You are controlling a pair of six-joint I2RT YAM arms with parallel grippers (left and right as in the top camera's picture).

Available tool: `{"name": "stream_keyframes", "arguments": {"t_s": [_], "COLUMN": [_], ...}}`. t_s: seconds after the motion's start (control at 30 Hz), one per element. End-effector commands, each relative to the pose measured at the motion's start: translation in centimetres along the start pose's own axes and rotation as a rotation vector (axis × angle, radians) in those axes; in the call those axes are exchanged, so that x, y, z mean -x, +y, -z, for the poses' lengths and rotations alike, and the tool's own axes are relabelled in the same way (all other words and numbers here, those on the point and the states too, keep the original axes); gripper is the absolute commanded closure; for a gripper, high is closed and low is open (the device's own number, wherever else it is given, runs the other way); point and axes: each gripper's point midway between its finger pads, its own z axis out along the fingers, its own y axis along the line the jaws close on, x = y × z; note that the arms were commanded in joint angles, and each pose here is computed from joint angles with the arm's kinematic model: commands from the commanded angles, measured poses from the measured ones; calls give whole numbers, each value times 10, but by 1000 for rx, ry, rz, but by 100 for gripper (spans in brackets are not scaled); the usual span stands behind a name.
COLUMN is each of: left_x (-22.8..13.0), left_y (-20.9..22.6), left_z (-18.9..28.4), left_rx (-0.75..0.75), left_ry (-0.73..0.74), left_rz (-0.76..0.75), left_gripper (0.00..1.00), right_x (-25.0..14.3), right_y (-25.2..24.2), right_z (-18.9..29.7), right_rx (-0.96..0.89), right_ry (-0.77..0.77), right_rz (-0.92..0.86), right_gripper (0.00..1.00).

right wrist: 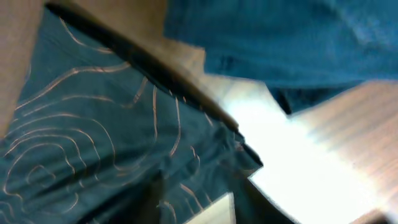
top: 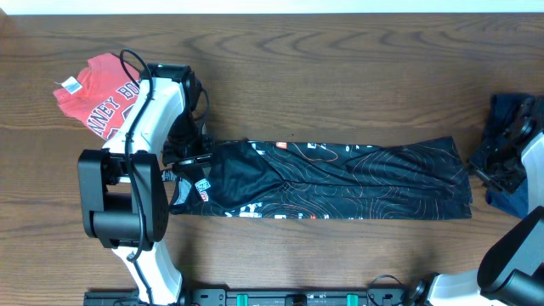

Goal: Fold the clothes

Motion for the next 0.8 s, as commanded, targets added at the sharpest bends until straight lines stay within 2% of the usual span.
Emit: {"name": "stream_keyframes", "arguments": {"t_s": [0.0,0.1,0.2,0.4,0.77], "left_x": [3,8,11,17,21], "left_y": [-1,-7,-11,-13,-14], "left_z": [-1,-1,-1,0,0], "left_rx": [-5,-38,-60,-68,-72], "left_ry": [-11,-30,-43,-68,-82], "left_rz": [-7,-12,-15,-19,-22], "left_gripper": [64,64,64,64,64], "right_x": [1,5,7,0,-15], "right_y": [-5,0,8,20,17], "right_z": [-7,-21,-33,-48,-72], "right_rx": [-7,20,71,146,152], "right_ry": [-22,-60,-94,-104,-114], "right_rz": [-7,40,102,173,183], "right_gripper": [49,37,33,31,31]}}
